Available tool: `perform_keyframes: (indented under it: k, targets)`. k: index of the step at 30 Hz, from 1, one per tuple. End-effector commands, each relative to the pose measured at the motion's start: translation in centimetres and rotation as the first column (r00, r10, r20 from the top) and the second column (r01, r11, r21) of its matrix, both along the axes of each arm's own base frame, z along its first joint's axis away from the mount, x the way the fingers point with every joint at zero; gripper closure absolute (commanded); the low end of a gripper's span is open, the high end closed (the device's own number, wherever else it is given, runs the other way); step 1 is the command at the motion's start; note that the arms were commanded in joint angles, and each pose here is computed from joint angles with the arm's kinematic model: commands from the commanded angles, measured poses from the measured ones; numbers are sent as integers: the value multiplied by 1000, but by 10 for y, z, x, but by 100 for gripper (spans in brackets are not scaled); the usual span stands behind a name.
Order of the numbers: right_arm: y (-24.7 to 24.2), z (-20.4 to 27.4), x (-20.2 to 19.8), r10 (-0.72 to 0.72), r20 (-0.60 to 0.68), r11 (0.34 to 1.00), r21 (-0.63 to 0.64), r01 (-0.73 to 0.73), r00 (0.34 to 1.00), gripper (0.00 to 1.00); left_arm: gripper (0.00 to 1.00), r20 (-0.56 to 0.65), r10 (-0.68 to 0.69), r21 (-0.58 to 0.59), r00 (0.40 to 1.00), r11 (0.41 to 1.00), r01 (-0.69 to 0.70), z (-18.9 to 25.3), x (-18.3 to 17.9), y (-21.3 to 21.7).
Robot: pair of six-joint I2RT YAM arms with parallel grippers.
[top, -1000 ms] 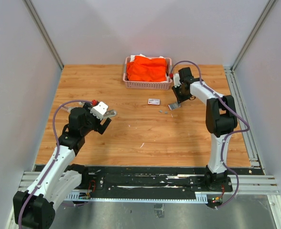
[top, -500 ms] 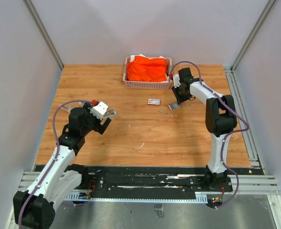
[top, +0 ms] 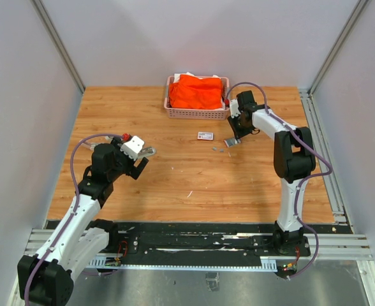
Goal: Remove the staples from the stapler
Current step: Place the staple in the staple box.
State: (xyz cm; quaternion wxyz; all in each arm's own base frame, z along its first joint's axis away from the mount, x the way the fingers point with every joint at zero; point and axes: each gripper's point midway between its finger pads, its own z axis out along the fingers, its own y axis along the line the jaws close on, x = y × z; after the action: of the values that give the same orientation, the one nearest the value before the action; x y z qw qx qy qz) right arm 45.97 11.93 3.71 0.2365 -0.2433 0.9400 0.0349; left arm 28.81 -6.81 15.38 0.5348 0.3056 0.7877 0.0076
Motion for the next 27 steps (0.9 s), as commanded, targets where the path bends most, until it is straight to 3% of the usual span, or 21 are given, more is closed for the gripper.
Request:
perform_keyframes:
  k: [1, 27]
  targets:
    - [5, -3, -9, 13, -31, 1000, -6, -13, 999, 73, 2, 24, -6, 6, 1000, 1000, 6, 2, 3, -1]
    - [1, -12, -8, 7, -48, 1000, -28, -9, 999, 78, 2, 27, -5, 8, 1000, 1000, 5, 3, 3, 0]
